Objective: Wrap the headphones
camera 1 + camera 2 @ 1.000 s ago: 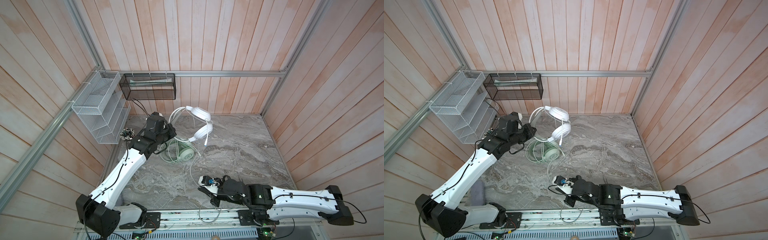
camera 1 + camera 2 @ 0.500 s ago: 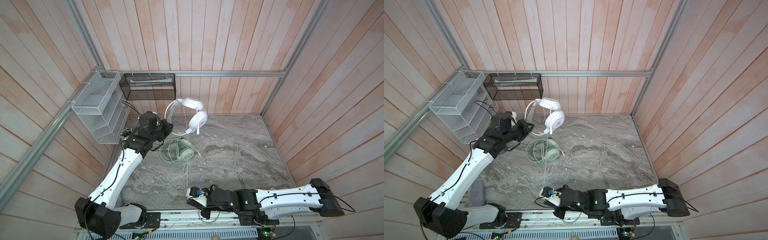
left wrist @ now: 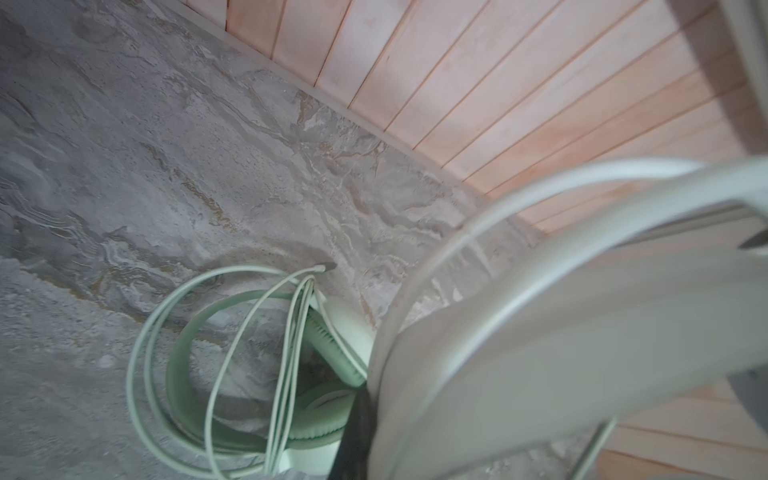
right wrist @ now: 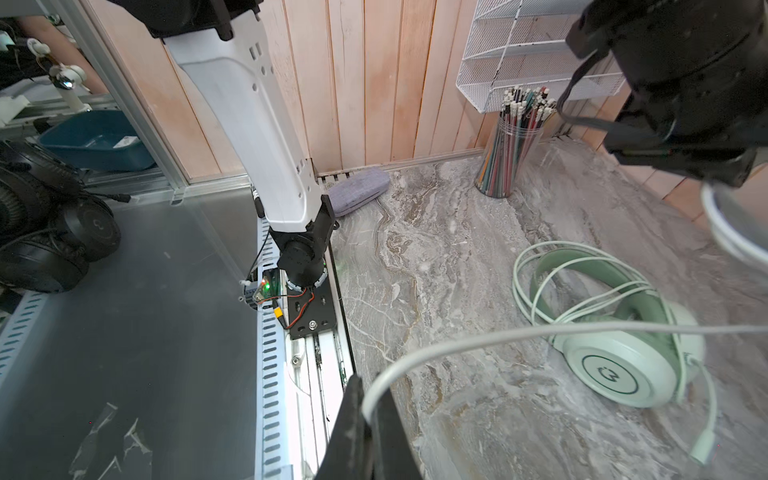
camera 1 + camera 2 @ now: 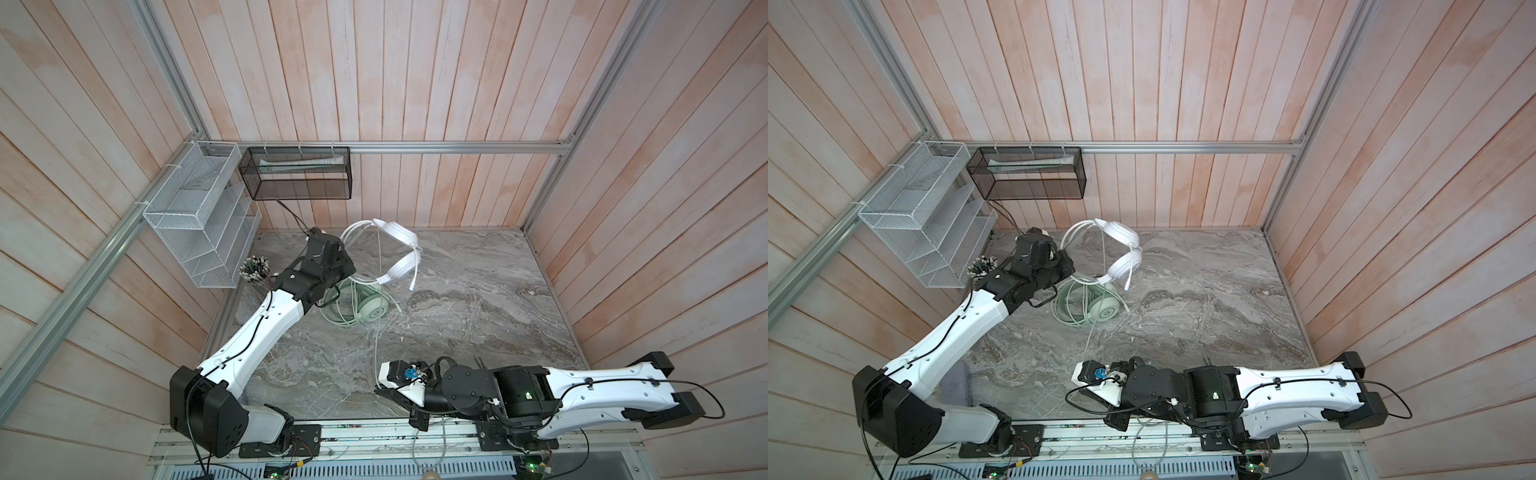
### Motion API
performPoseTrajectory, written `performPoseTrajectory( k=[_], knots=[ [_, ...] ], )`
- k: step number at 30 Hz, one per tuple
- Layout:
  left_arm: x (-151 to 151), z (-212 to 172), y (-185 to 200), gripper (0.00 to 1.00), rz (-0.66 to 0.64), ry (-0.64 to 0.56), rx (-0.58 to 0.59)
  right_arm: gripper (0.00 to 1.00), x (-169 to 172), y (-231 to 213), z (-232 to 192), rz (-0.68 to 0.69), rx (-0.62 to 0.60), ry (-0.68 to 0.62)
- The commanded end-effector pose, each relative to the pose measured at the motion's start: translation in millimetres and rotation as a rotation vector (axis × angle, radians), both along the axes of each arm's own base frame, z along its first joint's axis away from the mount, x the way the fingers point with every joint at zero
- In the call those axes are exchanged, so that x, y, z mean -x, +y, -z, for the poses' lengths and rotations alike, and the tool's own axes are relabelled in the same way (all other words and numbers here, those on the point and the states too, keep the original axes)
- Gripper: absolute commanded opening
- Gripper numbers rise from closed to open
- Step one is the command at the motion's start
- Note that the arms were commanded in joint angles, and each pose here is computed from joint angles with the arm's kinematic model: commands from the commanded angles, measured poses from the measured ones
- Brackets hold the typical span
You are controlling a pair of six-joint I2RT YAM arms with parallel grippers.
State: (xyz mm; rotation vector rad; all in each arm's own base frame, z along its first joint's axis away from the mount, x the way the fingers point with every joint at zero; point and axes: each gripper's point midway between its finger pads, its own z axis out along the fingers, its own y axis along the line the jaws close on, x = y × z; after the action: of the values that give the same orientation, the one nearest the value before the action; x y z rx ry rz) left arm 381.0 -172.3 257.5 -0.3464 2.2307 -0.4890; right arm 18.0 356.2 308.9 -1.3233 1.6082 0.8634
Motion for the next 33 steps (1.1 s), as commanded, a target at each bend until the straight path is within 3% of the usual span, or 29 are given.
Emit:
performPoseTrajectory(
  k=[1,10,18,24,29,33],
  knots=[
    [1.9,-15.4,4.4,0.00,0.013,-0.130,-0.279,0.00,-10.0,-25.2,-13.4,0.025,0.085,-0.095],
    [47.7,-12.9,-19.6,0.00,0.191,-0.299,-0.689,0.00,-37.1,-69.3,-82.4,0.136,0.025,-0.211],
    [83.5,-11.6,-31.9,0.00,0.343,-0.410,-0.791,0.00,-67.7,-104.0,-112.2,0.276,-0.027,-0.292],
    [111.4,-3.9,-32.8,0.00,0.425,-0.475,-0.814,0.00,-76.5,-106.0,-112.1,0.300,-0.046,-0.296],
    [111.9,-14.0,-27.5,0.00,0.323,-0.401,-0.677,0.00,-70.5,-65.9,-80.3,0.225,0.027,-0.284],
    [113.4,-14.7,-38.4,0.00,0.329,-0.352,-0.585,0.00,-67.0,-45.5,-79.3,0.186,0.016,-0.285]
  ],
)
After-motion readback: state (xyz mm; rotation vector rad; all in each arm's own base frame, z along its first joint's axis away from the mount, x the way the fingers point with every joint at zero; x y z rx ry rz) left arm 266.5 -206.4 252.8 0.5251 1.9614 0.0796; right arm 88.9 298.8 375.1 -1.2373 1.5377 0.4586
